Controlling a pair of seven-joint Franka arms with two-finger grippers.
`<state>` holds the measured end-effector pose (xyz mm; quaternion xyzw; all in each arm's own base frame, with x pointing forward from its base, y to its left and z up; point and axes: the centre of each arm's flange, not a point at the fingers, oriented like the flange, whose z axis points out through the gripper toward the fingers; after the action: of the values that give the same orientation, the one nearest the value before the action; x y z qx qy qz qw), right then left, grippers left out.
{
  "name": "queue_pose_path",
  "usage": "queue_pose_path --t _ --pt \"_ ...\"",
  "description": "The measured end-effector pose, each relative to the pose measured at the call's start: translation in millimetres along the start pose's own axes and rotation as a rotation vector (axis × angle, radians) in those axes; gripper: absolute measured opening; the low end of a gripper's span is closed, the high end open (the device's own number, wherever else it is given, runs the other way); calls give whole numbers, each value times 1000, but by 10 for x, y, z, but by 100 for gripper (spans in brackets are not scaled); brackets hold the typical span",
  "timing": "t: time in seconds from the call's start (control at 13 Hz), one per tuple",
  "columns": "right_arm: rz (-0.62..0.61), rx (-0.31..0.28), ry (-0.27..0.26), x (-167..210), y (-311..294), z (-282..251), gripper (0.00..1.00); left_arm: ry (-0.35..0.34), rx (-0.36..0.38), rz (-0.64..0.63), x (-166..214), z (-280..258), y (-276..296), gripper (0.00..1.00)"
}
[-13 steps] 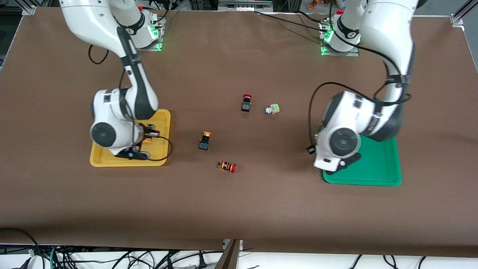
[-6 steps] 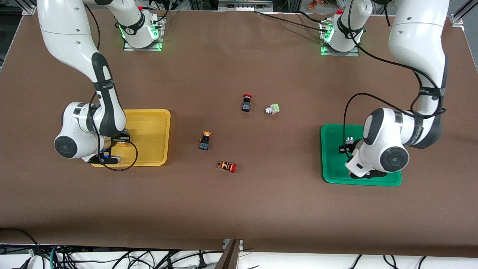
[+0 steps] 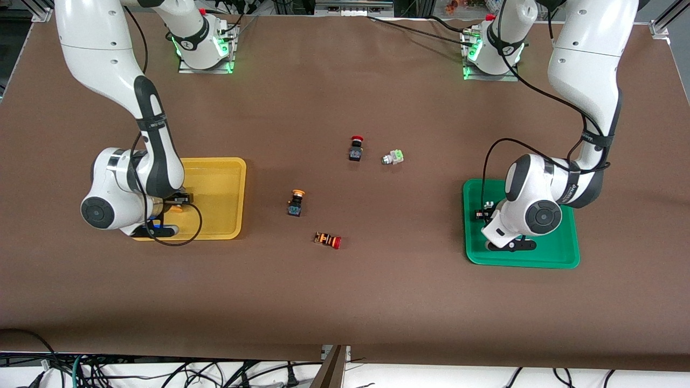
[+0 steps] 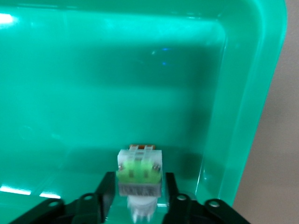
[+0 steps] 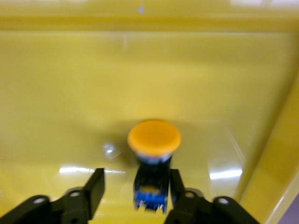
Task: Place green and yellow buttons in trays
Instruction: 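Grasp another yellow button with the right gripper while the left gripper grasps a green one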
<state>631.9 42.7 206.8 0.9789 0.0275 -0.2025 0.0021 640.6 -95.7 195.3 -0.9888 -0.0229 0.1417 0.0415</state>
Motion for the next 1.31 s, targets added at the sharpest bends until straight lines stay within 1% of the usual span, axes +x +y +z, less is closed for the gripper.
queue_pose_path --t 0.08,0.15,0.23,0.31,0.46,0.54,0.69,0.77,0.92,1.08,1.31 --pt "-38 1 -1 -3 -237 -241 84 4 -1 -1 -26 -118 6 67" --pt "-84 -4 16 -15 -540 -473 93 4 -5 -14 -83 -310 44 77" --pt "-124 -15 37 -36 -853 -611 100 5 -20 -50 -167 -553 122 88" --pt "-157 -30 59 -59 -1180 -661 100 8 -43 -111 -286 -821 248 99" --pt "-177 -50 117 -71 -1736 -603 100 20 -75 -284 -525 -1208 571 100" --pt "-167 -46 141 -77 -1989 -529 100 17 -84 -389 -626 -1287 765 100" --pt "-108 -18 189 -92 -2430 -386 100 -5 -86 -603 -765 -1253 1106 100" --pt "-77 -1 207 -102 -2600 -322 100 -16 -79 -675 -809 -1199 1210 100" --pt "2 28 227 -104 -2782 -235 100 -35 -83 -816 -873 -1101 1386 100" --pt "90 53 239 -101 -2930 -131 100 -39 -100 -1003 -988 -936 1690 100" --pt "178 56 242 -58 -3070 136 100 -32 -100 -1263 -1304 -548 2194 100"
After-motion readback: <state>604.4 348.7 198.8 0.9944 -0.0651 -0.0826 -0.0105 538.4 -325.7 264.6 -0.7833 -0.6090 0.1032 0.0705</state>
